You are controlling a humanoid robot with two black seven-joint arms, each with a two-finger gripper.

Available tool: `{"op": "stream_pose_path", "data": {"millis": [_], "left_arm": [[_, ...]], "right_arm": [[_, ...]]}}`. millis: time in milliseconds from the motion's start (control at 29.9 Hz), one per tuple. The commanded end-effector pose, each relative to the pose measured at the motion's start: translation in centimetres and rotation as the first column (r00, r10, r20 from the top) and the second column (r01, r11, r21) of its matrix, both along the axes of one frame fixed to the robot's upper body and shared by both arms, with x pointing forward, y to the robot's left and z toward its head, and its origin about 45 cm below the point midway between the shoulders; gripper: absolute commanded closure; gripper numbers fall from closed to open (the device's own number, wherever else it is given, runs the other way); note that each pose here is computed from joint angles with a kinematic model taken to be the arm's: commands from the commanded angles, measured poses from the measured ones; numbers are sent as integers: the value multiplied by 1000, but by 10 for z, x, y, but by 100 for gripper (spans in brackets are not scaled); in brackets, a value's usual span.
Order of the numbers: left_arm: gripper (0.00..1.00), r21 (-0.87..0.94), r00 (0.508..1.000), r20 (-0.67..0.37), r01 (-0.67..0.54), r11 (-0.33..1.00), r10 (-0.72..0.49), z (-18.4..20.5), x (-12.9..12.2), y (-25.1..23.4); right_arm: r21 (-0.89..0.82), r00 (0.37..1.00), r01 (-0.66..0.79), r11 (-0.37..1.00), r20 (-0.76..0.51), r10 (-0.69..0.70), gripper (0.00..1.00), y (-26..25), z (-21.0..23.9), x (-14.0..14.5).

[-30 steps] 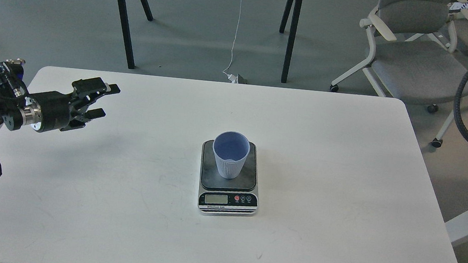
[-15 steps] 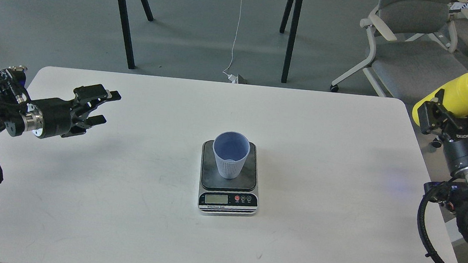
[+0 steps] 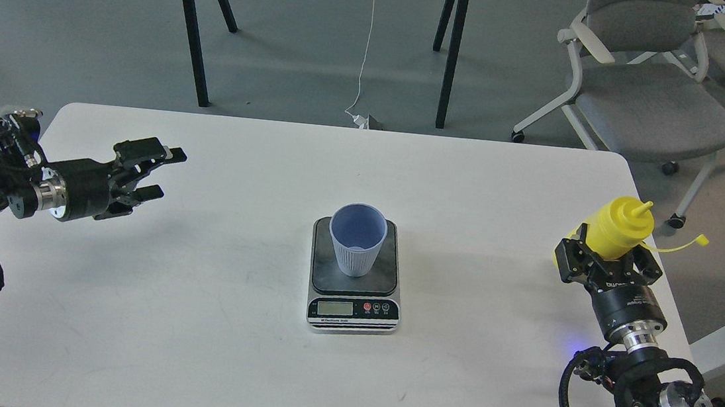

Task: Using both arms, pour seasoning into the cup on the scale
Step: 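Set the yellow bottle upright on the table with the right gripper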

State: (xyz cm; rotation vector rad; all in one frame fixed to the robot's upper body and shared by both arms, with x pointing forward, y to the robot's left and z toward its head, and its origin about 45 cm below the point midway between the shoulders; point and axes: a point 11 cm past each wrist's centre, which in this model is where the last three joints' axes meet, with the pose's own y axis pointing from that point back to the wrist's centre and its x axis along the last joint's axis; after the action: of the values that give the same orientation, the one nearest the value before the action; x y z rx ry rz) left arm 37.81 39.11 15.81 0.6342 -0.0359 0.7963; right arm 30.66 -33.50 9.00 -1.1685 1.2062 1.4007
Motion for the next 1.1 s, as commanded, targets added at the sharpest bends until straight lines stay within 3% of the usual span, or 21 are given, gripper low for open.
{"op": "stream_pose_path", "data": {"millis": [0,435,702,736,803,1070], "left_arm": [[1,0,1000,-9,-3,1000,3,-4,-3,1],[1,-1,1000,-12,-5,1000,5,-5,-4,1],[1,0,1000,-12,-6,1000,6,-5,-4,2],[1,-1,1000,-12,-5,1000,5,-5,-4,1],[1,-1,1000,-12,-5,1000,5,-5,-4,1],[1,-1,1000,-13,-5,1000,5,-6,-5,2]], "right_arm": [[-3,1000,-1,1000,-22,1,96,3,-9,-2],[-5,996,-39,999,-74,39,95,23,-29,-11],[-29,996,-54,998,-74,52,78,26,-30,-11],[-33,996,-56,998,-74,53,75,26,-30,-11],[-33,996,-56,998,-74,53,57,26,-30,-11],[-30,996,-54,998,-74,51,4,26,-31,-12]]}}
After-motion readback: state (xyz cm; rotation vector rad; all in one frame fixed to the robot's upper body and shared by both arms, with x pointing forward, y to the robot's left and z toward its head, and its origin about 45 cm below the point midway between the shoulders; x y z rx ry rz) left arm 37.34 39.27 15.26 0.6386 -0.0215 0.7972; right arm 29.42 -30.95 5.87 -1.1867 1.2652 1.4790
